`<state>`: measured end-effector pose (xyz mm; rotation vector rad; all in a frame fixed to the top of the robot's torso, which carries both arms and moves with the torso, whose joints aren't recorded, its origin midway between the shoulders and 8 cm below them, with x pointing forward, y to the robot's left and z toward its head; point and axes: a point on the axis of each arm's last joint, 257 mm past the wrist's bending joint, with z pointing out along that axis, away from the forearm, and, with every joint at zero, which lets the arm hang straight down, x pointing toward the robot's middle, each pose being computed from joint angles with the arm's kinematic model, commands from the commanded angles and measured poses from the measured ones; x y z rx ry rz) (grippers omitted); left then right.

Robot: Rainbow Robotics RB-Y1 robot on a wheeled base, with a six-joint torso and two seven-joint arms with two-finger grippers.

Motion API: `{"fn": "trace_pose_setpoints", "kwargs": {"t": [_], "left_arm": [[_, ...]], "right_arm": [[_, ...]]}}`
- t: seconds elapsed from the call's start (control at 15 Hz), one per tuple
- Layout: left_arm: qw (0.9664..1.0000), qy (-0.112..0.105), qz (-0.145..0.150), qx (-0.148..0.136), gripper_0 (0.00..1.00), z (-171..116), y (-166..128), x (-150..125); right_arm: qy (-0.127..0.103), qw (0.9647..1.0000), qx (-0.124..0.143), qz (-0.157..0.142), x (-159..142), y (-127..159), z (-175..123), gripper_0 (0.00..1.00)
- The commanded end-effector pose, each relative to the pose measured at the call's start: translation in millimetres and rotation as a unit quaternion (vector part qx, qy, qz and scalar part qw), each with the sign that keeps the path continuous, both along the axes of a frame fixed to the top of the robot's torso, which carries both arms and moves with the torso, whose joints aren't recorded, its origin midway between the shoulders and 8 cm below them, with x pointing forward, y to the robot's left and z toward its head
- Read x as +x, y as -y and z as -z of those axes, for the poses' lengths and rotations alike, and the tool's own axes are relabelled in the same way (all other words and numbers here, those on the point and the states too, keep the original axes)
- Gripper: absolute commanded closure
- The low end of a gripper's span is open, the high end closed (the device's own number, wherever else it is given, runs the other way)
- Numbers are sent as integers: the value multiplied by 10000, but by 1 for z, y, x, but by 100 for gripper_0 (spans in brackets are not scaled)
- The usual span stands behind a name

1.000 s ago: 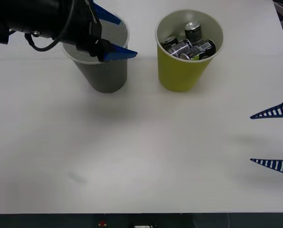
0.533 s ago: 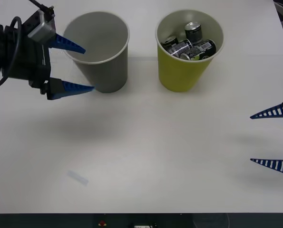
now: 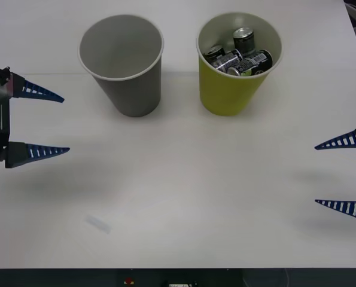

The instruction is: Put the can into the green bin and the plastic bottle into the gray bin

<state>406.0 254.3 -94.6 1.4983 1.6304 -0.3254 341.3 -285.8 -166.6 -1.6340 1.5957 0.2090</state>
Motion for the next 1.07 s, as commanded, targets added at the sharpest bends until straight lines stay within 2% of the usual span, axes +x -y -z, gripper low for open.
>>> {"fn": "trace_pose_setpoints", "kwargs": {"t": [0.07, 0.2, 0.6, 0.67, 0.8, 1.07], "left_arm": [[9999, -104, -100, -30, 0, 18, -22, -18], [9999, -104, -122, -22, 0, 27, -34, -28], [9986, -432, -204, -236, 0, 47, -46, -63], [9987, -416, -185, -243, 0, 49, -48, -66], [9995, -278, -120, -132, 0, 52, -55, -71], [9991, -366, -169, 120, 0, 61, -70, -89]], "right_arm": [[0, 10000, 0, 0, 0, 0, 0, 0], [0, 10000, 0, 0, 0, 0, 0, 0], [0, 10000, 0, 0, 0, 0, 0, 0], [0, 10000, 0, 0, 0, 0, 0, 0], [0, 10000, 0, 0, 0, 0, 0, 0], [0, 10000, 0, 0, 0, 0, 0, 0]]}}
